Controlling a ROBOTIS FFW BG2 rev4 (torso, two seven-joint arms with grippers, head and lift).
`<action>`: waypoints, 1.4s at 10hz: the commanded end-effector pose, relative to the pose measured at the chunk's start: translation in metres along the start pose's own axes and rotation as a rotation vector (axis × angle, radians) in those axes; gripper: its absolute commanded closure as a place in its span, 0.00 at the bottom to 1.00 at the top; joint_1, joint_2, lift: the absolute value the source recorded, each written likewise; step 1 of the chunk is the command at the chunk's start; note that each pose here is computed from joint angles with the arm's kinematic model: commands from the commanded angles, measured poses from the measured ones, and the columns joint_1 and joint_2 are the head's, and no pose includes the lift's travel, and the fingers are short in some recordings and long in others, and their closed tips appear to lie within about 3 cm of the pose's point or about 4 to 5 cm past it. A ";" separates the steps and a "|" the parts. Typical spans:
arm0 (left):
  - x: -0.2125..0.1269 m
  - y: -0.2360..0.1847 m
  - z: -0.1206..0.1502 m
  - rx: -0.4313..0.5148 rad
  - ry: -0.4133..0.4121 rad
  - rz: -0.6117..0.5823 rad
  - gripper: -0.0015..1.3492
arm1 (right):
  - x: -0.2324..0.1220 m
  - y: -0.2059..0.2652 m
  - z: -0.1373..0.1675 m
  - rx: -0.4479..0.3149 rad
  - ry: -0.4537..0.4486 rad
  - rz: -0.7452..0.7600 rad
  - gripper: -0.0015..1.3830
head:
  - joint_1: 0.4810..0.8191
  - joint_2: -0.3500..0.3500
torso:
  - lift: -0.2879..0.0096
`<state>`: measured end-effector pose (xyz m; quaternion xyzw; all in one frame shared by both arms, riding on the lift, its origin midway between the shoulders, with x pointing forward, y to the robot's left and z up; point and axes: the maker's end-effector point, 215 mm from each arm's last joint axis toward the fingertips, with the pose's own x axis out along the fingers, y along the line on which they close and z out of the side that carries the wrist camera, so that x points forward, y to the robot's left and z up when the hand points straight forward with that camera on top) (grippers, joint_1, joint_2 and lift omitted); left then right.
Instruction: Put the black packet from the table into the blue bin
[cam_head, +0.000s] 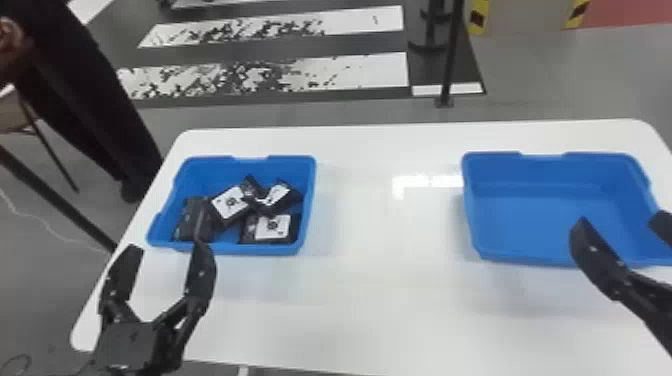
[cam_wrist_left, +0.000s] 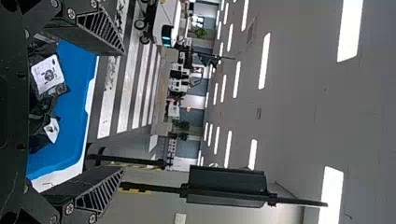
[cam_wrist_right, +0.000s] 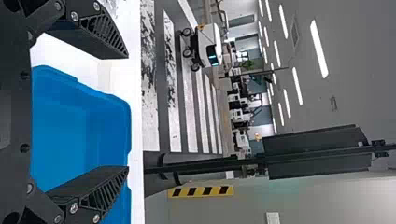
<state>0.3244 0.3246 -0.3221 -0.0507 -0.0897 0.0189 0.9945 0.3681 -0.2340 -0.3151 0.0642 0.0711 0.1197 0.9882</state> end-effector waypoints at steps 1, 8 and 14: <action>0.000 0.000 0.000 -0.002 0.000 0.004 0.12 | 0.000 0.000 0.001 -0.001 -0.001 0.000 0.13 | 0.63 0.72 | 0.60; 0.000 0.001 -0.001 -0.016 0.002 0.009 0.12 | 0.001 0.000 0.000 -0.004 0.000 -0.001 0.13 | 0.63 0.72 | 0.60; 0.001 0.001 -0.002 -0.022 0.004 0.009 0.12 | 0.001 0.000 0.000 -0.002 -0.001 0.000 0.13 | 0.63 0.72 | 0.60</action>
